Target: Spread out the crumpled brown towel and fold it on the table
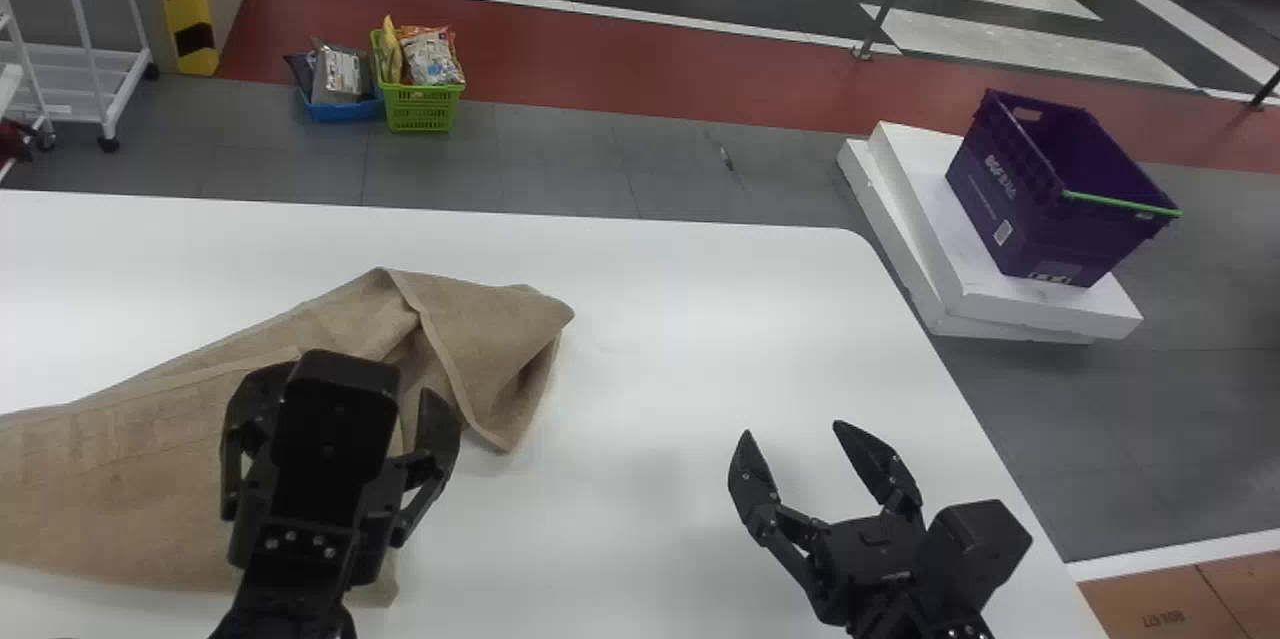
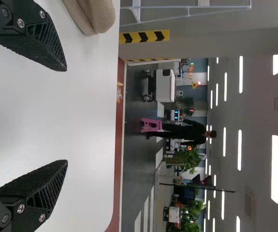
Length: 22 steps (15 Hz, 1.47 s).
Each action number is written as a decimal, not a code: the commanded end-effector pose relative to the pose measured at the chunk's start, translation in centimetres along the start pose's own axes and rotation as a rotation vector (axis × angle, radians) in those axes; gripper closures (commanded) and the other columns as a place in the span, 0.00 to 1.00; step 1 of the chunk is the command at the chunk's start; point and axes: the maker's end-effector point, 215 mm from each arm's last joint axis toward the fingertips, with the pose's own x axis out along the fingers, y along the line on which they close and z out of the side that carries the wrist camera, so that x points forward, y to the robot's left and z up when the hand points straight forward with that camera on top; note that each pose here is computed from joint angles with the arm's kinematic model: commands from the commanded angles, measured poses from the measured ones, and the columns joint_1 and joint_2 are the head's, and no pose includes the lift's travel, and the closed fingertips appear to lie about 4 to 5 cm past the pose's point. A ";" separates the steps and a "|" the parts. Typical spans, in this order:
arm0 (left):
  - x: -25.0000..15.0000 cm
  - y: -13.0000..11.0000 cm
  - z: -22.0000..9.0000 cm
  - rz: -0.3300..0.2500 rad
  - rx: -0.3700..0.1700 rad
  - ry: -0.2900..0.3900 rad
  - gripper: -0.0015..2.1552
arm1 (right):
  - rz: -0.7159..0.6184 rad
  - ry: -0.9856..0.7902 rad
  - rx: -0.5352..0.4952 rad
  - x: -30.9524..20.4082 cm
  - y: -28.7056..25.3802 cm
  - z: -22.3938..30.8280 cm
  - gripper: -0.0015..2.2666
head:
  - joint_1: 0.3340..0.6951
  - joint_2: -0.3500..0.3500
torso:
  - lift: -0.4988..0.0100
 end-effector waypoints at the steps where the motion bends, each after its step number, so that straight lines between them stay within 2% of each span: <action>1: 0.4 -0.4 -1.4 -0.004 0.030 0.050 0.10 | 0.001 -0.001 0.002 0.0 0.1 -0.1 0.07 | 1.00 0.03 | 0.73; 2: 0.7 -0.4 -2.3 0.006 0.061 0.079 0.10 | 0.007 0.000 0.005 0.1 0.4 -0.2 0.07 | 1.00 0.03 | 0.73; 5: 1.3 0.4 -2.8 0.046 0.107 0.094 0.10 | 0.014 0.002 0.009 0.4 0.9 -0.3 0.07 | 1.00 0.04 | 0.73; 8: 1.8 1.4 -4.4 0.072 0.135 0.169 0.10 | 0.014 0.003 0.011 0.6 0.9 -0.5 0.07 | 1.00 0.07 | 0.73; 11: 1.9 1.5 -5.2 0.077 0.154 0.215 0.10 | 0.015 0.000 0.008 0.7 0.8 -0.4 0.07 | 1.00 0.09 | 0.73; 15: 2.4 2.5 -5.1 0.102 0.156 0.218 0.21 | 0.015 0.003 0.006 0.7 0.8 -0.7 0.07 | 1.00 0.10 | 0.73; 16: 2.5 2.8 -5.2 0.105 0.154 0.220 0.32 | 0.015 0.003 0.007 0.7 0.7 -0.8 0.07 | 1.00 0.10 | 0.73; 17: 2.5 3.0 -5.3 0.110 0.155 0.223 0.37 | 0.016 0.004 0.008 0.7 0.8 -0.9 0.07 | 1.00 0.11 | 0.73; 22: 2.2 3.8 -7.0 0.122 0.170 0.279 0.37 | 0.022 -0.010 0.007 0.7 1.2 -0.4 0.07 | 1.00 0.13 | 0.73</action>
